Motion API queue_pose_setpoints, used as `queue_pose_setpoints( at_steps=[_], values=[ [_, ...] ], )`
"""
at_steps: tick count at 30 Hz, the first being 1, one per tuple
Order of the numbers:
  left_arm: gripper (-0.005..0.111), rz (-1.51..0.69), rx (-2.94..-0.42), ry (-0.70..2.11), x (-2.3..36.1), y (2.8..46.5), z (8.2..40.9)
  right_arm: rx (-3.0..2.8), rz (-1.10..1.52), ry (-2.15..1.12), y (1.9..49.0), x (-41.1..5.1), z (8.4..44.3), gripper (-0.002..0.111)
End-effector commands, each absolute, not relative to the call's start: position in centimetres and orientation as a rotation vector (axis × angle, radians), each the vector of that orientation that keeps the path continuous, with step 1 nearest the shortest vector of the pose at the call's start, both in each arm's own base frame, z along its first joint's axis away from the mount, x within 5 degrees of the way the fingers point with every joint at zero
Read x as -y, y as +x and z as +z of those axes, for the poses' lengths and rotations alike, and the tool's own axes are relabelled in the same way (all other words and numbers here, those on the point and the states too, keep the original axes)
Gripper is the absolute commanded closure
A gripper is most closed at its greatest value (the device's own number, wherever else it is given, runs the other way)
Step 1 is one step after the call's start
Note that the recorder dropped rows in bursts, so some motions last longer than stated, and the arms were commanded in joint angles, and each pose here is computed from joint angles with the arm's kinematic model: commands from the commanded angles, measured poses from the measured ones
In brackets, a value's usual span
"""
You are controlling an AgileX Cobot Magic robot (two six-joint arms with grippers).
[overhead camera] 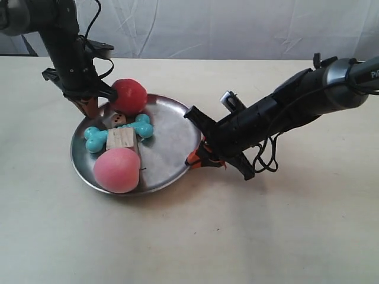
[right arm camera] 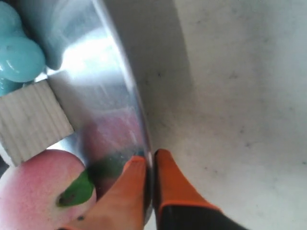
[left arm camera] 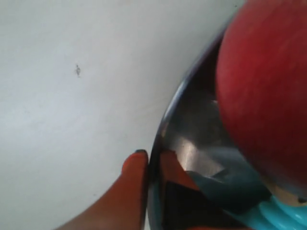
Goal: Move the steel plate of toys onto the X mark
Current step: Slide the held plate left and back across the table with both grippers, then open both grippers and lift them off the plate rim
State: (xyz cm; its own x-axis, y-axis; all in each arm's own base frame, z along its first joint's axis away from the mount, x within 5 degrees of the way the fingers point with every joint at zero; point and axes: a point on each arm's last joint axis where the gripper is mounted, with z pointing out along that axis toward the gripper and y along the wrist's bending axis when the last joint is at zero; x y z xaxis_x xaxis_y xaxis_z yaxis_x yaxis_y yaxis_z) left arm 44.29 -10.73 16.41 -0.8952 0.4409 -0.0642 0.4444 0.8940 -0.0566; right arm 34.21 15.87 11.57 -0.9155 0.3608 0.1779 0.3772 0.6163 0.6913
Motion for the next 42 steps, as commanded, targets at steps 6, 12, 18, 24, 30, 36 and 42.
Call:
queue_pose_setpoints(
  at_steps=[6, 12, 18, 24, 30, 36, 42],
  values=[
    [0.107, -0.297, -3.064, 0.648, 12.5, 43.8, 15.8, 2.737, -1.254, -0.772, 35.1, -16.2, 10.2, 0.109],
    [0.107, -0.285, -3.075, 0.612, 12.3, 43.8, 15.7, 2.757, -1.260, -0.752, 35.2, -16.2, 10.2, 0.109],
    [0.090, -0.289, -3.084, 0.572, 11.7, 44.0, 15.7, 2.751, -1.267, -0.723, 35.1, -16.3, 10.3, 0.078],
    [0.056, -0.282, -3.093, 0.518, 10.6, 44.3, 15.7, 2.768, -1.229, -0.643, 34.7, -16.2, 10.2, 0.059],
    [0.047, -0.215, -3.106, 0.424, 8.6, 44.6, 15.9, 2.804, -1.164, -0.567, 34.4, -16.0, 9.9, 0.059],
    [0.048, -0.200, -3.040, 0.400, 7.8, 44.3, 19.1, 2.917, -0.988, -0.458, 33.9, -15.0, 11.1, 0.059],
    [0.079, -0.107, -3.051, 0.397, 6.7, 40.2, 22.2, 3.061, -0.714, -0.369, 33.2, -13.3, 13.7, 0.060]
  ],
)
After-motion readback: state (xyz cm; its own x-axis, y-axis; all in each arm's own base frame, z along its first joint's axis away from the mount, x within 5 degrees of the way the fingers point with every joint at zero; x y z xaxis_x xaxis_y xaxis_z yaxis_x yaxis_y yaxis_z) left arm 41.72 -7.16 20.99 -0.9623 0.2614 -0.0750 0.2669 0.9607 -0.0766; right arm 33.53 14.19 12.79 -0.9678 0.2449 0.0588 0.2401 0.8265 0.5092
